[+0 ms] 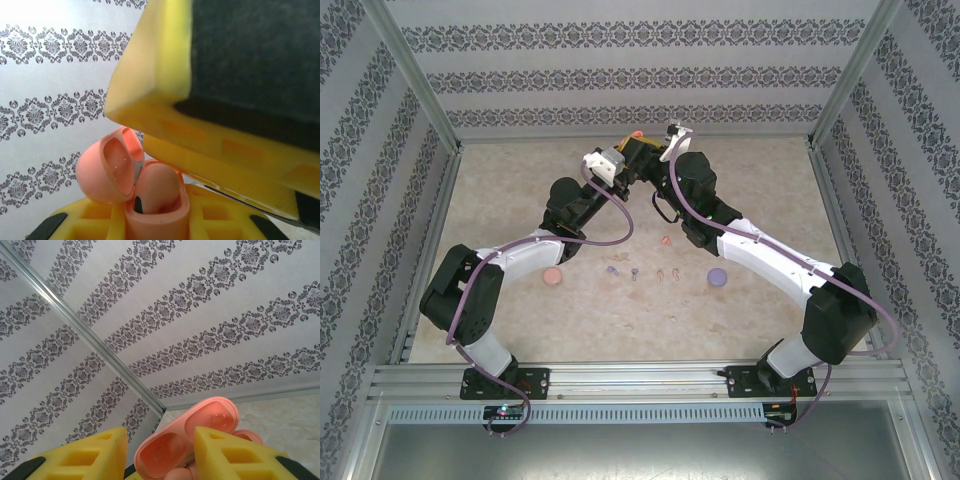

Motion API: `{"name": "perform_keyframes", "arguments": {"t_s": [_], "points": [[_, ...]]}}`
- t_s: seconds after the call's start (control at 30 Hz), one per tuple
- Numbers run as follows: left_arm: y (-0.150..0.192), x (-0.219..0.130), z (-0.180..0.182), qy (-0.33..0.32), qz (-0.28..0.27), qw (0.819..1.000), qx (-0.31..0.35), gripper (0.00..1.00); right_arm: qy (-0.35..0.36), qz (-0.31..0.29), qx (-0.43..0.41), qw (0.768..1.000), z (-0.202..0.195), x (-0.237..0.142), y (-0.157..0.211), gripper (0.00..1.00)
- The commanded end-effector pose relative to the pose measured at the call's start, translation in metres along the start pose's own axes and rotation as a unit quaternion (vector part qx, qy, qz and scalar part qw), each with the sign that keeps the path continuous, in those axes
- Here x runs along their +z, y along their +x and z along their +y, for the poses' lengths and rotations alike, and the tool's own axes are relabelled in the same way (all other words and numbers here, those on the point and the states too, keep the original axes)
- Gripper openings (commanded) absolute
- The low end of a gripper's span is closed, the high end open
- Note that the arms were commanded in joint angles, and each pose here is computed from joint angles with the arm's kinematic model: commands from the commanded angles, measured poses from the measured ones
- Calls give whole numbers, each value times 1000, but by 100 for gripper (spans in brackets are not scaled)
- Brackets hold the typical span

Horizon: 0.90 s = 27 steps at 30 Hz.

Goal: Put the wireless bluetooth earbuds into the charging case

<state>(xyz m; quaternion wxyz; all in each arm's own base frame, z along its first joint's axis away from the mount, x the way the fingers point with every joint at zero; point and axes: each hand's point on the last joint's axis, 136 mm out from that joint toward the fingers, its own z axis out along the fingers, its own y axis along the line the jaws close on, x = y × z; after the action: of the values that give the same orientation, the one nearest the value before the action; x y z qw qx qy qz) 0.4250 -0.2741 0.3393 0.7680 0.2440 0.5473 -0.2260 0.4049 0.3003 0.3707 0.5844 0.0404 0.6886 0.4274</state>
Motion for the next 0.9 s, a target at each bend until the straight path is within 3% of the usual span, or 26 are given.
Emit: {"name": "perform_keyframes", "arguments": {"t_s": [0.0,0.2,0.37,0.53,0.73,0.87], "points": [[-81,-3,-3,7,-105,994,11,0,22,19,8,1000,-13,-3,10,44],[-77,-4,0,-3,-100,995,11,0,-1,4,31,1000,-2,-11,-14,65],[-73,-8,5,-19,-94,995,12,0,-18,-13,53,998,10,-32,-46,71],[-68,-15,11,-40,-78,996,16,0,1,-12,90,996,-5,-53,-65,73],[-65,-32,15,-55,-58,997,21,0,56,38,104,992,-45,-70,-52,73],[-66,-44,14,-56,-48,997,24,0,89,94,107,986,-70,-74,-21,74]]}}
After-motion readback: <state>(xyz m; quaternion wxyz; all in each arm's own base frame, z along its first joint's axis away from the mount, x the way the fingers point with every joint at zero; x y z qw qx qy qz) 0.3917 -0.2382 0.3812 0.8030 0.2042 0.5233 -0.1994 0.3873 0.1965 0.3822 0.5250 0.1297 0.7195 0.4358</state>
